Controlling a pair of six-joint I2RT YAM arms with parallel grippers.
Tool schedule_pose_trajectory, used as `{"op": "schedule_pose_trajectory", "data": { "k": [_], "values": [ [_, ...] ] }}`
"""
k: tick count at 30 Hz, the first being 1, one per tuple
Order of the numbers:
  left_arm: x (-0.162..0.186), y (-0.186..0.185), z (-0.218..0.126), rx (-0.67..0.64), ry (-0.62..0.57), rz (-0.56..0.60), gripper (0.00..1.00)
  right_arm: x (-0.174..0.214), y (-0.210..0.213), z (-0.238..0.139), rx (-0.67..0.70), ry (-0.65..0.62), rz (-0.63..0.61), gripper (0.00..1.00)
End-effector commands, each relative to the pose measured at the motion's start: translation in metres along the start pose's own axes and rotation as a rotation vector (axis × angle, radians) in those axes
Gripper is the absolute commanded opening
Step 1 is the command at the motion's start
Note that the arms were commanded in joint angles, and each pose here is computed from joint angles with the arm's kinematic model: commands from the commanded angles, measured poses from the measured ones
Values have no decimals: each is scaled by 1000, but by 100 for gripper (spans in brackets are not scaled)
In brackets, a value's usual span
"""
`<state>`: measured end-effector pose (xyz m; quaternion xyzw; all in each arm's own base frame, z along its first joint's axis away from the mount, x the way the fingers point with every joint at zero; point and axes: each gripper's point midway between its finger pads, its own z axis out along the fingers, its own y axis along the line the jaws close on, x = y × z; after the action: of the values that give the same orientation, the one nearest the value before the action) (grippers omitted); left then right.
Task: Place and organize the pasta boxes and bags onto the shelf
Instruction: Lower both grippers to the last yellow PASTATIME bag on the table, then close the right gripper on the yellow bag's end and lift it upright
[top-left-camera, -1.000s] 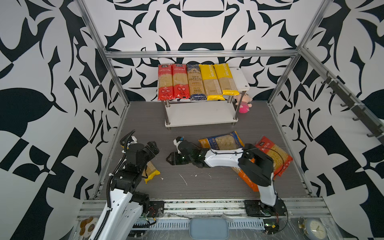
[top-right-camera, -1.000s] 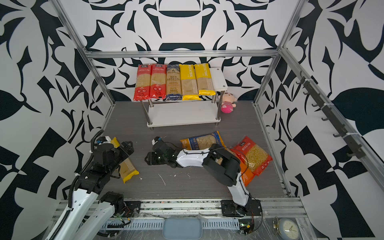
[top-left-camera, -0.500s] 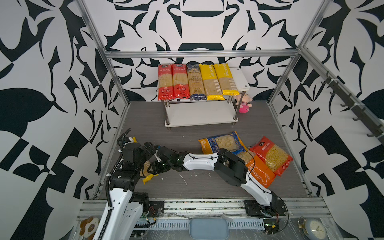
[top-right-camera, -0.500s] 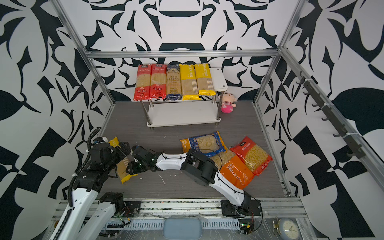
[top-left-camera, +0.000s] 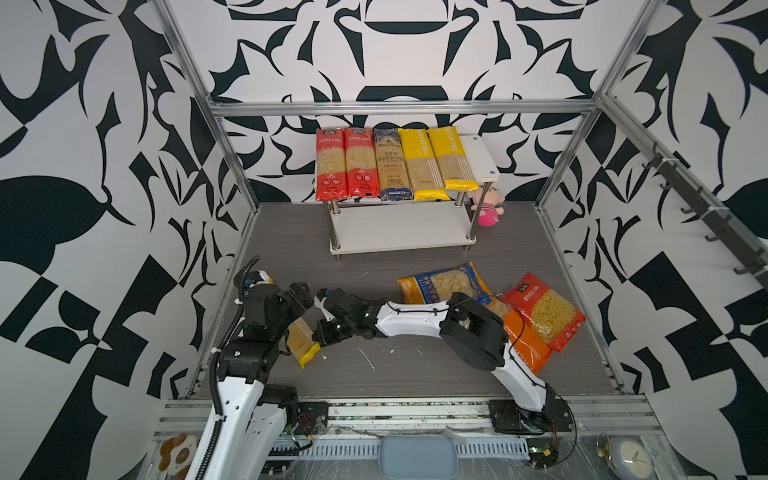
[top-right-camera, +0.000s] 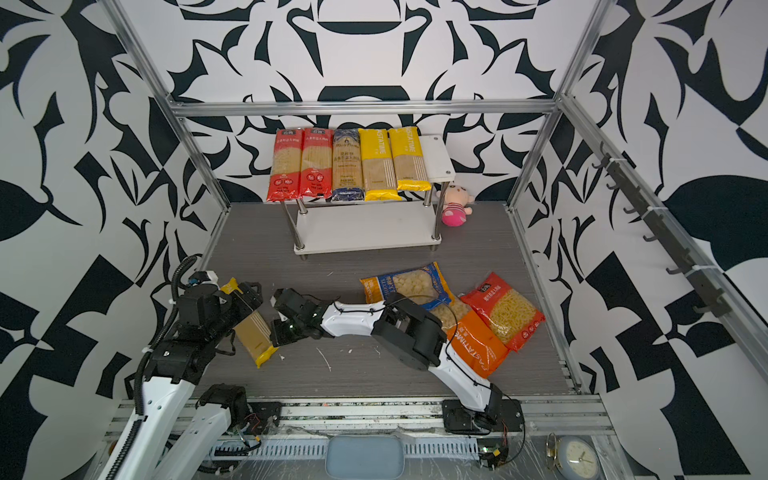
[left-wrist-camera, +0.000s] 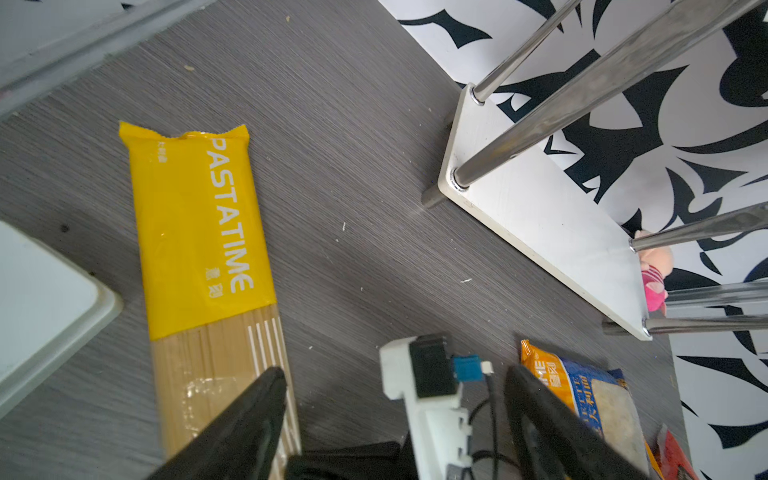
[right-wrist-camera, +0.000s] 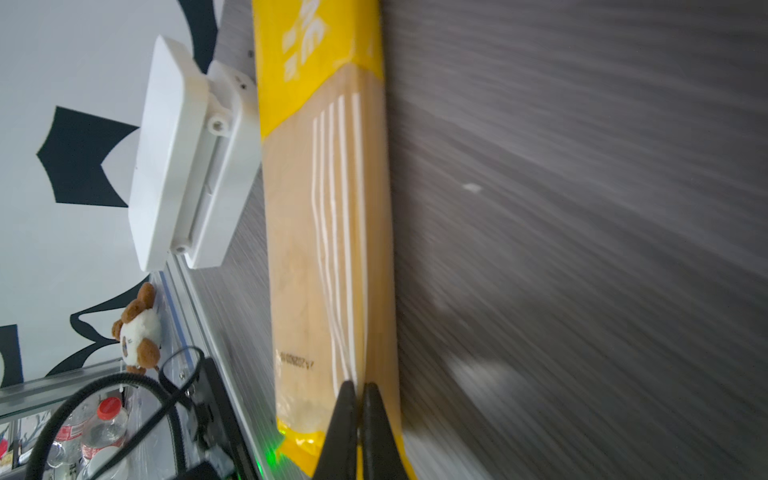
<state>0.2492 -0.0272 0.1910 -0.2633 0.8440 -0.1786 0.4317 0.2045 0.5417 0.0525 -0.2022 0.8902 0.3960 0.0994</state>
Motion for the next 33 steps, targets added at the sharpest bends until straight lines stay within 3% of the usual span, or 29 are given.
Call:
{"op": "schedule_pose_trajectory", "data": {
  "k": [1, 5, 8, 10, 12, 15, 20, 23, 28, 33],
  "values": [
    [6, -11, 6, 63, 39, -37, 86, -22, -10, -58, 21, -86, 4, 0],
    [26, -18, 22, 121, 129, -95, 83, 8, -60, -102, 135, -68, 62, 0],
    [44, -20, 32, 150, 182, -129, 81, 40, -74, -121, 163, -11, 81, 0],
    [57, -18, 36, 147, 211, -132, 80, 60, -67, -125, 105, 46, 109, 0],
    [70, -16, 39, 145, 235, -134, 80, 66, -54, -128, 29, 64, 118, 6],
    [89, -12, 41, 131, 267, -131, 79, 52, -43, -134, -28, 47, 100, 32],
    [116, -1, 43, 96, 309, -116, 78, 7, -56, -127, -3, -41, 89, 51],
    [133, 9, 46, 71, 328, -116, 76, -18, -61, -111, 18, -76, 64, 55],
    [159, 13, 52, 89, 369, -161, 64, -50, -68, -81, 58, -84, 21, 57],
    [177, 15, 56, 89, 396, -162, 57, -58, -70, -55, 54, -49, 15, 57]
  ]
}}
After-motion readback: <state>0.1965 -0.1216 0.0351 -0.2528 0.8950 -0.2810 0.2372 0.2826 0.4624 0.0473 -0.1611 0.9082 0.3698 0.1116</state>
